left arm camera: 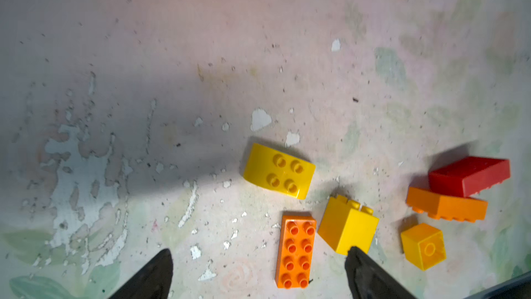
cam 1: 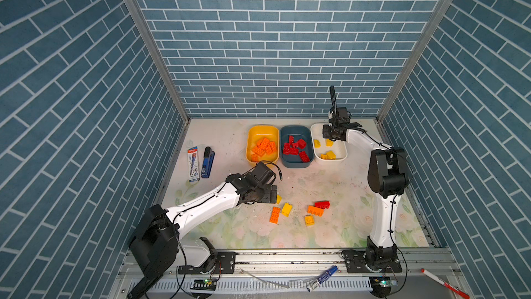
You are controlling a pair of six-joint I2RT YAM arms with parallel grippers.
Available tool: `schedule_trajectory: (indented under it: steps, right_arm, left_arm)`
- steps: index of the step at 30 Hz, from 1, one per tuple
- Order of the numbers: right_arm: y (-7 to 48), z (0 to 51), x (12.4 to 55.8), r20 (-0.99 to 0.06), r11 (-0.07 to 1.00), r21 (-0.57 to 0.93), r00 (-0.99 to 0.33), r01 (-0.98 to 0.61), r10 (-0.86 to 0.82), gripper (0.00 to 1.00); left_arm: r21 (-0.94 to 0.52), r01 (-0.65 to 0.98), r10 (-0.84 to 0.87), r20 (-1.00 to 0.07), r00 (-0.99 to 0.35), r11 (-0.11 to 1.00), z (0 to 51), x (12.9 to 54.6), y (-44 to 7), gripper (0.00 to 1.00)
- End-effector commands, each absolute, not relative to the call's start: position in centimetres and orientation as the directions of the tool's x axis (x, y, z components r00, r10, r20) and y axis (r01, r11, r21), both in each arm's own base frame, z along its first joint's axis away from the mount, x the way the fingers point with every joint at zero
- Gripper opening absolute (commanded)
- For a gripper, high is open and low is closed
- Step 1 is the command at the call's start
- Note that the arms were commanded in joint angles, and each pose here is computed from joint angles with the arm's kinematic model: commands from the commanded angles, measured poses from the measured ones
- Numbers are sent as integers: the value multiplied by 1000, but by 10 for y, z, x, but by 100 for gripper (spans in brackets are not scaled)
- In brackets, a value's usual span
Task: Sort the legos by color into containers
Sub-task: 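Drop the yellow brick into the white tub while the left gripper grasps an orange brick, then carry the orange brick toward the yellow tub while the right gripper lowers to the pile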
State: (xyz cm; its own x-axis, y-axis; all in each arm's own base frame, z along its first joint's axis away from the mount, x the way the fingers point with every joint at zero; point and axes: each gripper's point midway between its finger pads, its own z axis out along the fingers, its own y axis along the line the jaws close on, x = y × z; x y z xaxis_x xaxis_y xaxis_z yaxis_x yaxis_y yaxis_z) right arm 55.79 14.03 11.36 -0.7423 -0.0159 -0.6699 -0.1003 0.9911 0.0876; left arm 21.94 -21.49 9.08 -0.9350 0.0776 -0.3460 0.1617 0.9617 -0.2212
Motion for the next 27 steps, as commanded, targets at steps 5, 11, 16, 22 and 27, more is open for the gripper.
schedule_trajectory:
  steps: [5,11,16,22,27]
  right_arm:
    - [150,154,558,-758,978,181,-649,-106,70,60]
    - [145,188,535,-794,971,213,-599,-111,106,66]
    - [134,206,505,-817,970,221,-563,-103,127,99]
    - [118,210,472,-808,977,201,-575,-67,127,99]
    - [109,211,448,-807,980,191,-577,-55,125,99]
  left_arm:
    - [-186,241,187,-266,-946,953,62,192,-238,89]
    - [-84,320,296,-215,-931,944,40,178,-249,79]
    - [-15,369,362,-158,-919,929,25,172,-252,68]
    - [29,376,376,-114,-919,926,13,170,-248,59]
    - [12,388,388,-82,-918,921,4,165,-250,47]
